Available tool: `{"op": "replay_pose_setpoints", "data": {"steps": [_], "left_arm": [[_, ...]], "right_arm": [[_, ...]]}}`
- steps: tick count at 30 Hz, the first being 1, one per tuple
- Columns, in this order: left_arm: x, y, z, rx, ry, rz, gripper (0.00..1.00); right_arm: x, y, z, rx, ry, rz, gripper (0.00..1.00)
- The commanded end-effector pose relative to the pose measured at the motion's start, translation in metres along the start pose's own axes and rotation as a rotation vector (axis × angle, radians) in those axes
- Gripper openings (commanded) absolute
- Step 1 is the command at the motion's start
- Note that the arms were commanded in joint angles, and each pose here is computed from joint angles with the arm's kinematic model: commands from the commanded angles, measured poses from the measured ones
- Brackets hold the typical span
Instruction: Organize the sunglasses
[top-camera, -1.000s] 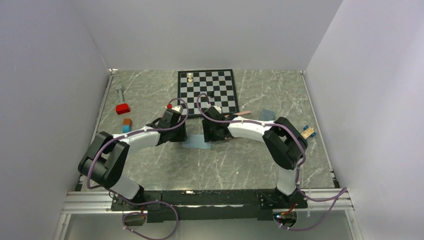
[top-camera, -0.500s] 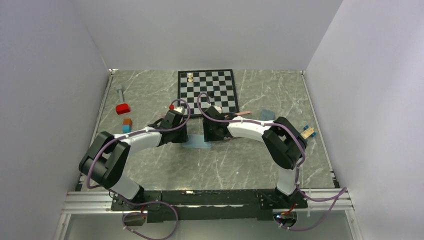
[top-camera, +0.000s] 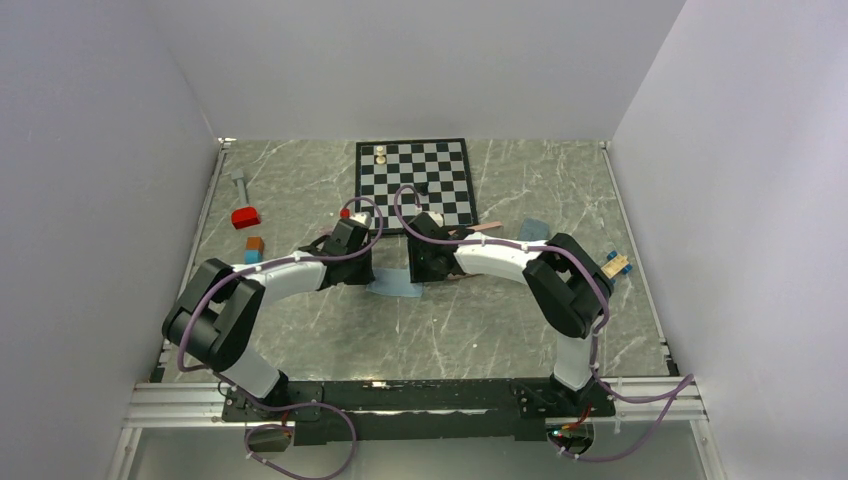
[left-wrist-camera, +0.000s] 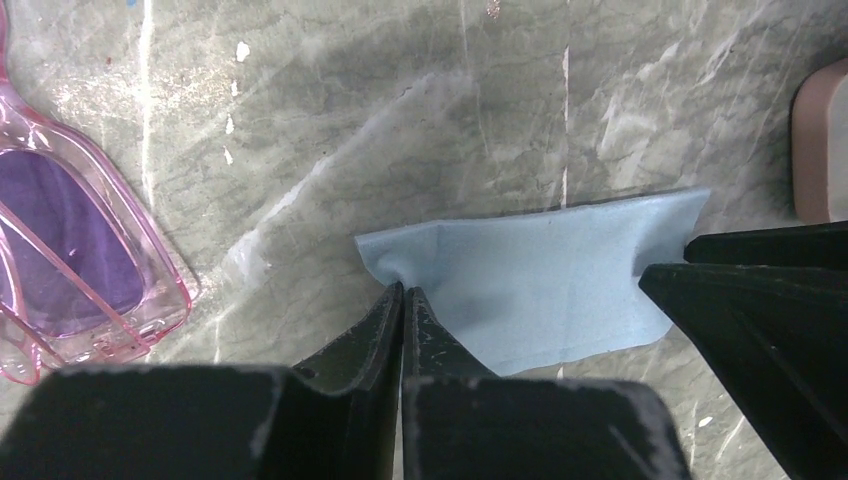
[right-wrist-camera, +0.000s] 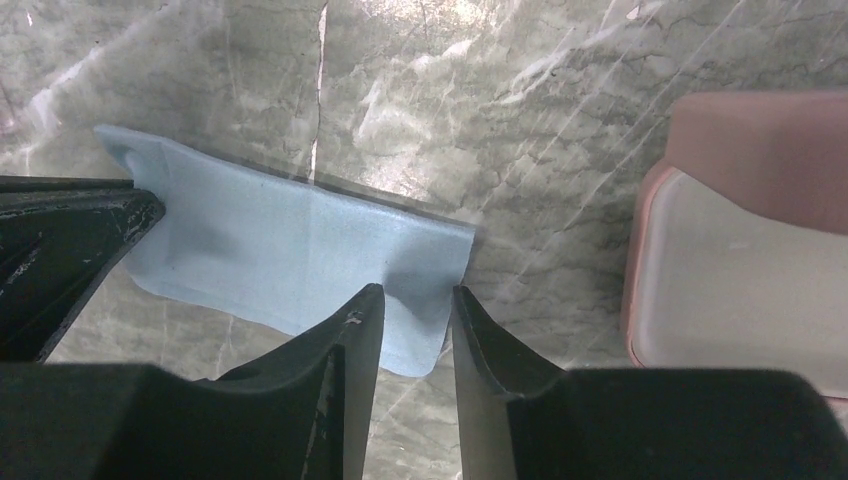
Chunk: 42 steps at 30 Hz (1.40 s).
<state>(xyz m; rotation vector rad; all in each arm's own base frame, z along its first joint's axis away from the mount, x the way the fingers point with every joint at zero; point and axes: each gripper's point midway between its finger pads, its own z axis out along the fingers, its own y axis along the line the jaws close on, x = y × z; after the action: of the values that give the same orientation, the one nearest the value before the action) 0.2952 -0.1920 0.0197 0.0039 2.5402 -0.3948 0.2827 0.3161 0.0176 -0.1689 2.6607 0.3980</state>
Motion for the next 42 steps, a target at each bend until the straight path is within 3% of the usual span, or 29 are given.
{"op": "replay_pose_setpoints", "data": {"steps": [1, 6, 17, 27, 42], "left_arm": [[0.015, -0.001, 0.004, -0.007, 0.061, -0.002, 0.05], [0.012, -0.006, 0.004, 0.007, 0.050, -0.002, 0.00], [0.003, -0.020, -0.010, 0.078, 0.010, -0.002, 0.00], [-0.029, -0.089, -0.029, 0.260, -0.127, -0.021, 0.00], [-0.052, -0.179, -0.010, 0.368, -0.146, 0.005, 0.00]], "right_arm": [[0.018, -0.003, 0.010, 0.016, 0.062, 0.010, 0.34], [0.022, 0.006, 0.015, -0.004, 0.073, -0.001, 0.30], [0.000, 0.005, 0.002, 0.009, -0.043, -0.025, 0.01], [-0.023, -0.018, -0.032, 0.086, -0.132, -0.062, 0.00], [-0.052, -0.108, -0.074, 0.191, -0.237, -0.016, 0.00]]}}
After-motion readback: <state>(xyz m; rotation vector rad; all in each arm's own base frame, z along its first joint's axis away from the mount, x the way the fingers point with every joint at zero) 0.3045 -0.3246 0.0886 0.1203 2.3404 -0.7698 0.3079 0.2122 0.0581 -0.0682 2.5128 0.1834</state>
